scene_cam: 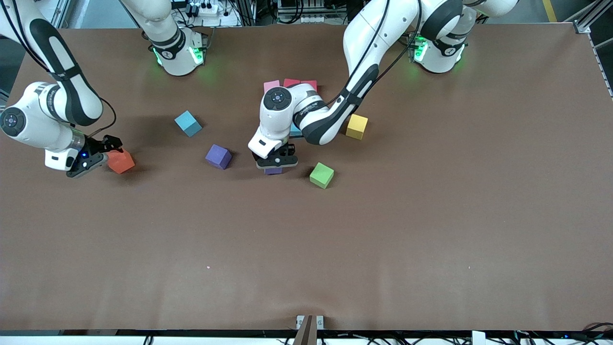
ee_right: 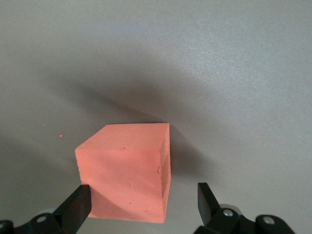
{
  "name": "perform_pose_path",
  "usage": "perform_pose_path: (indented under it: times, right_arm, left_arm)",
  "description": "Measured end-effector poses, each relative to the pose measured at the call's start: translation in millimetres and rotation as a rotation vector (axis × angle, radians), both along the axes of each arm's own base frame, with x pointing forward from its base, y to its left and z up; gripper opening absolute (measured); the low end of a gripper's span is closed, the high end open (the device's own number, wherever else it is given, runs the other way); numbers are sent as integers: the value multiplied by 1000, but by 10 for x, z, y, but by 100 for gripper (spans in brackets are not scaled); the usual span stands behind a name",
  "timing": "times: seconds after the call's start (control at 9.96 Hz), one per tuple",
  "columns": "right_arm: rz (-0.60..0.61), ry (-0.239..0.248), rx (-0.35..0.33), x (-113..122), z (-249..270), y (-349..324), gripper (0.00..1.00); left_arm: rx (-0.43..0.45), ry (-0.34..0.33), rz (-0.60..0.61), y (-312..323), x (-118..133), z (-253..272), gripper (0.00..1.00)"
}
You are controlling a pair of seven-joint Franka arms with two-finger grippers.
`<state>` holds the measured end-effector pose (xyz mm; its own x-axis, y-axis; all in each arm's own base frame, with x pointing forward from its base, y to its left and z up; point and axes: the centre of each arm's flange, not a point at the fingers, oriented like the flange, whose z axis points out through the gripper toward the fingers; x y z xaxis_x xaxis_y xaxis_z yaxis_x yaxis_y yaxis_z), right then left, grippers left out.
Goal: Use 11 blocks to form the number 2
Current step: 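Grasp the orange cube with the right gripper while the left gripper lowers lavender, then release lavender with the left gripper while the right gripper lifts orange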
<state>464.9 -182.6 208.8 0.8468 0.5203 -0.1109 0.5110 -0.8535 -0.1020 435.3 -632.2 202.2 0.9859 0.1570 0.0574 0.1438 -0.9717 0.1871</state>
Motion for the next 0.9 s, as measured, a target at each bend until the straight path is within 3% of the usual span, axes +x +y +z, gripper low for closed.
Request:
perform_pose_path:
  times: [0.2, 0.6, 0.9]
  right_arm:
    - [-20, 32, 38, -1, -10, 123, 96]
    - [-11, 22, 65, 146, 102, 315, 97]
    - [27, -7, 65, 179, 124, 303, 97]
  left_arm:
    - [4, 3, -8, -21, -44, -43, 58]
    - [8, 5, -21, -57, -108, -73, 59]
    - [9, 8, -31, -96, -178, -127, 100]
